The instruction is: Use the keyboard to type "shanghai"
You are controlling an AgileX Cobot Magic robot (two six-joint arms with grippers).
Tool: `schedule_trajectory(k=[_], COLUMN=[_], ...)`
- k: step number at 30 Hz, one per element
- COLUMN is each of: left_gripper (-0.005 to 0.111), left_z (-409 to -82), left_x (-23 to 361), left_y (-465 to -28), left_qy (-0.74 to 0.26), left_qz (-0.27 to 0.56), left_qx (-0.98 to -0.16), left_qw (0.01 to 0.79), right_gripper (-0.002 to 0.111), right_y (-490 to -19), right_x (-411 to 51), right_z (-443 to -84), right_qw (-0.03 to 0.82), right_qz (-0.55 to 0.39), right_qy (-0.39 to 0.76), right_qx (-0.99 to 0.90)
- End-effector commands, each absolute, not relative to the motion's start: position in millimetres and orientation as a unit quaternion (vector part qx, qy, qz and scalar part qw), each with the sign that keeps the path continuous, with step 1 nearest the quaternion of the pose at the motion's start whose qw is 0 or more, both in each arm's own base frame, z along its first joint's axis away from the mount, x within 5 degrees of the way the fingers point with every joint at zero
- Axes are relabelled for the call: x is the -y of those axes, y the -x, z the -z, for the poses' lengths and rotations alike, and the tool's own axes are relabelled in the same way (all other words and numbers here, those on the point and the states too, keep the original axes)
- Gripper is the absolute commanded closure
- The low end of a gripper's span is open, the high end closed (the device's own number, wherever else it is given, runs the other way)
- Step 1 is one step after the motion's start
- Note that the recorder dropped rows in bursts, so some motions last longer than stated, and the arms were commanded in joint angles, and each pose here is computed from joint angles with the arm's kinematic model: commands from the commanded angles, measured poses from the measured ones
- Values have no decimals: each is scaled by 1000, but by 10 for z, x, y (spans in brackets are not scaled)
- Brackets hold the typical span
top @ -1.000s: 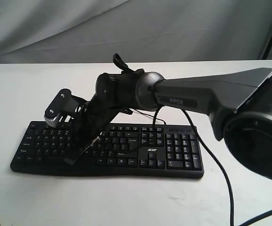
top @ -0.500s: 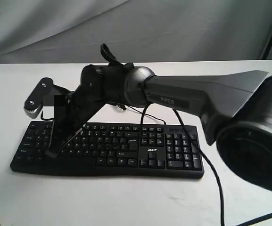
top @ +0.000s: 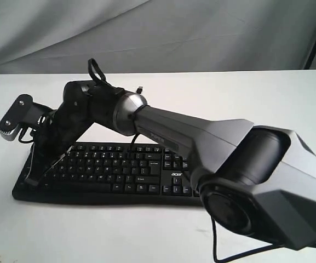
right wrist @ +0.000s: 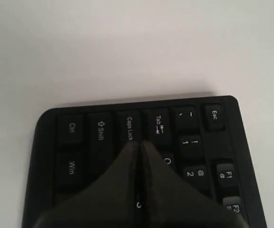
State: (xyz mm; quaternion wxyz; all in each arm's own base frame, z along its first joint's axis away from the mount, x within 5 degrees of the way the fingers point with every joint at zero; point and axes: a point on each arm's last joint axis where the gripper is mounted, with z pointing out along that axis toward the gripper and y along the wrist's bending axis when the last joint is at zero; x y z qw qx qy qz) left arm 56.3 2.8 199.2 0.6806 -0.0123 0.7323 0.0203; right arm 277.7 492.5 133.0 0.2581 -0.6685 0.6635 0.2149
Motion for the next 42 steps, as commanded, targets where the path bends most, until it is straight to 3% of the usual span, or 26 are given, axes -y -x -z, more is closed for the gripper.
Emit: schedule_trajectory(k=[1,34,42], left_gripper=[107,107,107], left_z=[-1993,-1993,-1993], left_x=[-24,-24,-24], left_y=[-562,-562,-562], left_qy=[11,11,11], left_qz=[-17,-17,-17], left_qx=[-730,-730,-730], left_qw=[683,683,683], right_gripper=[108,108,108], right_y=[-2767,-2779,-2792], right_x=[-4938,-4950,-4901], right_z=[-1327,-1125,-1436], right_qw=[256,248,260], right_qz=[-216,-213,-202], right_qy=[669,665,677], right_qx=[-664,-671,-659])
